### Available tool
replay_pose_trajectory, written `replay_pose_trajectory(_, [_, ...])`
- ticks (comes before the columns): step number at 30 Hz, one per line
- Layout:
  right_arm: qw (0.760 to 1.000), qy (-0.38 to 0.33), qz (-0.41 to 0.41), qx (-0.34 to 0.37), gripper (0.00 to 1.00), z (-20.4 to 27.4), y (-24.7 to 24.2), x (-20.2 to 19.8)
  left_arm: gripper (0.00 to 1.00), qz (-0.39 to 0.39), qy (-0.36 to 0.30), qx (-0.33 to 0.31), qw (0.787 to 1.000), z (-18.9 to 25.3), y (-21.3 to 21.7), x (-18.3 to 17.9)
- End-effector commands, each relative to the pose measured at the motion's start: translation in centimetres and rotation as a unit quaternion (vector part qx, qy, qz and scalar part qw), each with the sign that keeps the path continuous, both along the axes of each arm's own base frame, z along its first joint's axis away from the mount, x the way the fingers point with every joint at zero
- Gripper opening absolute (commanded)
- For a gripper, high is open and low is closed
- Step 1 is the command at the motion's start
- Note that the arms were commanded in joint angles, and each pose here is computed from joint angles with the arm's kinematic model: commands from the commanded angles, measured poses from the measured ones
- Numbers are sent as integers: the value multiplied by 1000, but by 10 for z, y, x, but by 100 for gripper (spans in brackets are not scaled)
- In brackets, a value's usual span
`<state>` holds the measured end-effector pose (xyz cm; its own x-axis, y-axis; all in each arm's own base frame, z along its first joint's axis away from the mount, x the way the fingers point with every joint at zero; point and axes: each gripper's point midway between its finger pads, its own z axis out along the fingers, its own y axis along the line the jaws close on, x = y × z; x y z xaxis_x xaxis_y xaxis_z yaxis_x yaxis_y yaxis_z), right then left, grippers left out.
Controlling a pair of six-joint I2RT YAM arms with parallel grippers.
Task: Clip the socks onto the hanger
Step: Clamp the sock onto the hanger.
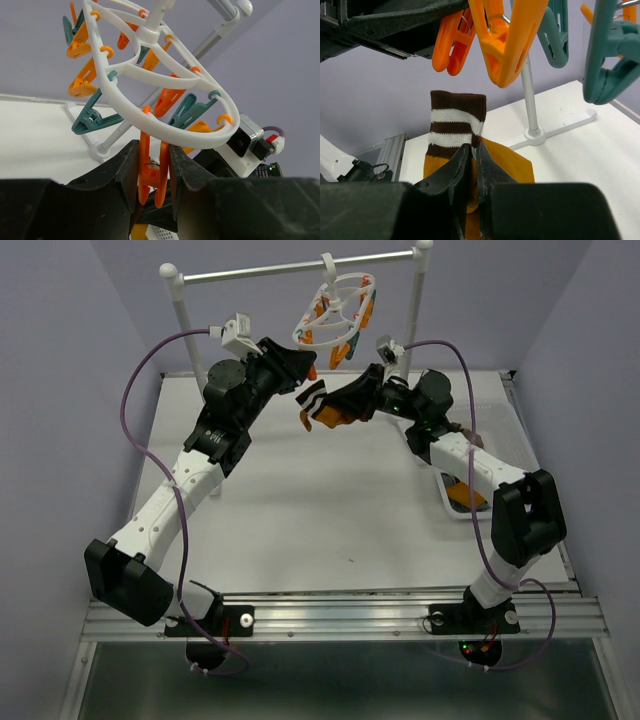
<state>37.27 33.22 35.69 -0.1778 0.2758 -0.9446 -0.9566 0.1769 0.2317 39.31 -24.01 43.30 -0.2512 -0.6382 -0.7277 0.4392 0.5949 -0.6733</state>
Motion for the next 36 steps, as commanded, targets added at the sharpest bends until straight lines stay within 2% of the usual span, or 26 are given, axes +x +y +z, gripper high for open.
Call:
replay_pose_trajectory(1, [998, -47, 10, 29, 1, 52, -3, -19, 0, 17, -29, -7, 999, 18, 11, -4])
replay_pose_trajectory(22, [999, 10, -2, 37, 1, 74, -3, -12, 0, 22, -34, 1, 999, 13, 12, -2])
replay_pose_trajectory(31, [996, -17, -17, 87, 1, 82, -10, -16, 0, 29, -40, 1, 999, 17, 15, -4])
replay_pose_trajectory(36, [996, -12, -3, 92, 1, 83, -7, -15, 0, 25, -46, 3, 999, 20, 15, -6])
